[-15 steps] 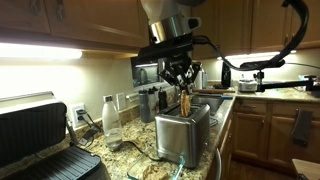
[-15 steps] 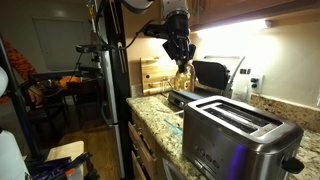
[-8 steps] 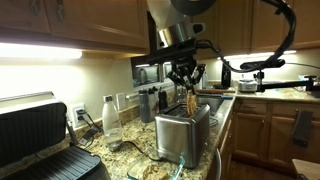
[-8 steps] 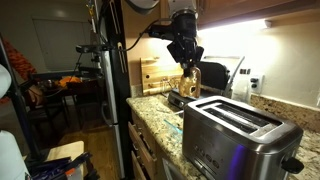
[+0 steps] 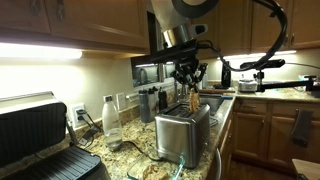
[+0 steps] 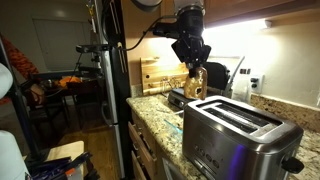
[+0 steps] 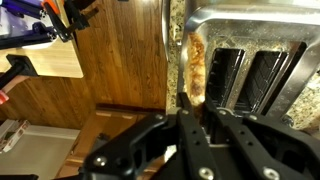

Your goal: Place one slice of bread from the glass bowl inside the toaster

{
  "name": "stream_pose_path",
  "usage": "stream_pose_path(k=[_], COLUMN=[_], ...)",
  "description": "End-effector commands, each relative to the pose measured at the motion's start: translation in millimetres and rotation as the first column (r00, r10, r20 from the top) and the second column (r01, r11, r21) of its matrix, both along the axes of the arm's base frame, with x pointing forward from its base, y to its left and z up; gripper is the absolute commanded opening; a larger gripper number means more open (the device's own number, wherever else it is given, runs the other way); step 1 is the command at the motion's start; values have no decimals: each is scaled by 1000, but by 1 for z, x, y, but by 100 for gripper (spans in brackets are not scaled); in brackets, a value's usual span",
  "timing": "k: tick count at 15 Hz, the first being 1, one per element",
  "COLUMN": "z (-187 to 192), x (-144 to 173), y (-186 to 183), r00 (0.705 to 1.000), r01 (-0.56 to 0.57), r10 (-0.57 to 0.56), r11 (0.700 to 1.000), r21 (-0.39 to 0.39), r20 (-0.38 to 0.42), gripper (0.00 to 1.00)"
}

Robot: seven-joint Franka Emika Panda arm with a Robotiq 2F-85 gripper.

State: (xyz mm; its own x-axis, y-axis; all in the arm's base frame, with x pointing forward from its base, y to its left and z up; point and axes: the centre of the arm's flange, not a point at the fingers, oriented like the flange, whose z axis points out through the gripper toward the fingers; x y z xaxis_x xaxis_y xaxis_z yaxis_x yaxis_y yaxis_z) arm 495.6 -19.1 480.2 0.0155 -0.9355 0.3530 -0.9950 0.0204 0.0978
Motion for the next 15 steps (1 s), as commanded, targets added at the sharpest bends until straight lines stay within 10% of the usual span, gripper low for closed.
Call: stream_pose_path(k=[1,15], z=[8,-24], x=[-2,42], y=[-12,-28], r00=[1000,1000], r01=[11,18], r10=[-11,-18], r11=[1000,1000], r21=[-24,-17], r20=[9,-25], gripper=[4,4])
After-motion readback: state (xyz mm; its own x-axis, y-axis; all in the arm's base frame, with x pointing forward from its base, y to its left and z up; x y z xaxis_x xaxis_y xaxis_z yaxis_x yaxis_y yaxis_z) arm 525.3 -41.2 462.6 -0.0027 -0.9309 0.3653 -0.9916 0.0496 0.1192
